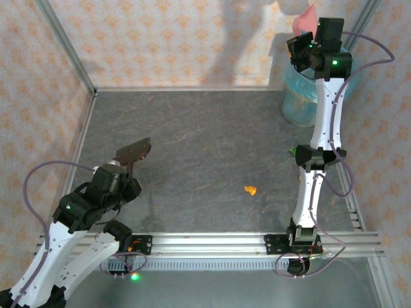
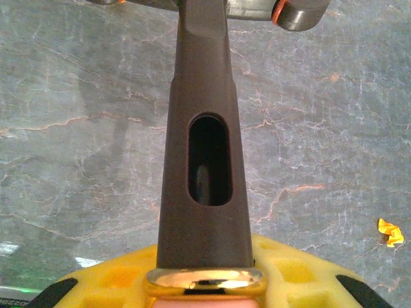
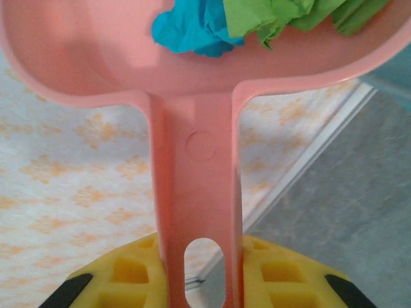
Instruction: Sweep away the paper scraps from the table
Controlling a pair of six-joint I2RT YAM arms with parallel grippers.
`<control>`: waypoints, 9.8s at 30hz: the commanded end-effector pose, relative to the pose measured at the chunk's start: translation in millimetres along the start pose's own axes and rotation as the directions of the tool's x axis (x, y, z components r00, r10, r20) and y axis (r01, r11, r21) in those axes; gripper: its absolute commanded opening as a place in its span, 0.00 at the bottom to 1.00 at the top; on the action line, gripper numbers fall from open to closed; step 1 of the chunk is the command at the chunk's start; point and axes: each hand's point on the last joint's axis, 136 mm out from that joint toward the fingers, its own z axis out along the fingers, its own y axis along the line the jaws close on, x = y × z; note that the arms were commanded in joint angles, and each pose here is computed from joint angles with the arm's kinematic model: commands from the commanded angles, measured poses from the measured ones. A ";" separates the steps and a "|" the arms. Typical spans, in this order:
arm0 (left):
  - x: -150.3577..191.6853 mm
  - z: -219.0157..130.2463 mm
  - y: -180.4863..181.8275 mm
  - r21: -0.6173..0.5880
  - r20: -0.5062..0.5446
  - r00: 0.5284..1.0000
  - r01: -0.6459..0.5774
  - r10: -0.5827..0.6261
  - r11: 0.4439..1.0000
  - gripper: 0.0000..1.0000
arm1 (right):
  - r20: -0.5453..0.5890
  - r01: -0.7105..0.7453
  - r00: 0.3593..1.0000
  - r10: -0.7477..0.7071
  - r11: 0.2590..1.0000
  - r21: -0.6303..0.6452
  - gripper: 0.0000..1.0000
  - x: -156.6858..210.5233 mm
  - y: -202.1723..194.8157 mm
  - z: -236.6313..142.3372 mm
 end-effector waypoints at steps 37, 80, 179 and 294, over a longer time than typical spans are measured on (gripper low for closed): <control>-14.8 25.4 -16.5 0.003 0.034 0.999 -0.016 0.016 1.000 0.00 | 0.008 -0.440 0.893 0.449 0.878 -0.188 0.00 -36.6 32.3 -14.7; -90.0 -51.2 -24.2 -0.128 0.281 0.955 -0.057 0.092 0.990 0.00 | -0.308 0.783 0.579 -0.755 0.621 -0.049 0.00 196.2 -12.0 -220.9; -11.6 42.0 -63.5 -0.094 -0.506 0.826 0.235 -0.250 0.967 0.00 | -0.719 0.900 -0.214 -0.661 0.153 -0.408 0.00 540.5 -334.4 -56.8; -5.2 83.4 -166.3 0.147 -0.127 0.928 -0.331 0.350 0.932 0.00 | -0.053 -0.320 0.947 0.317 0.946 -0.061 0.00 -28.3 -0.2 -15.9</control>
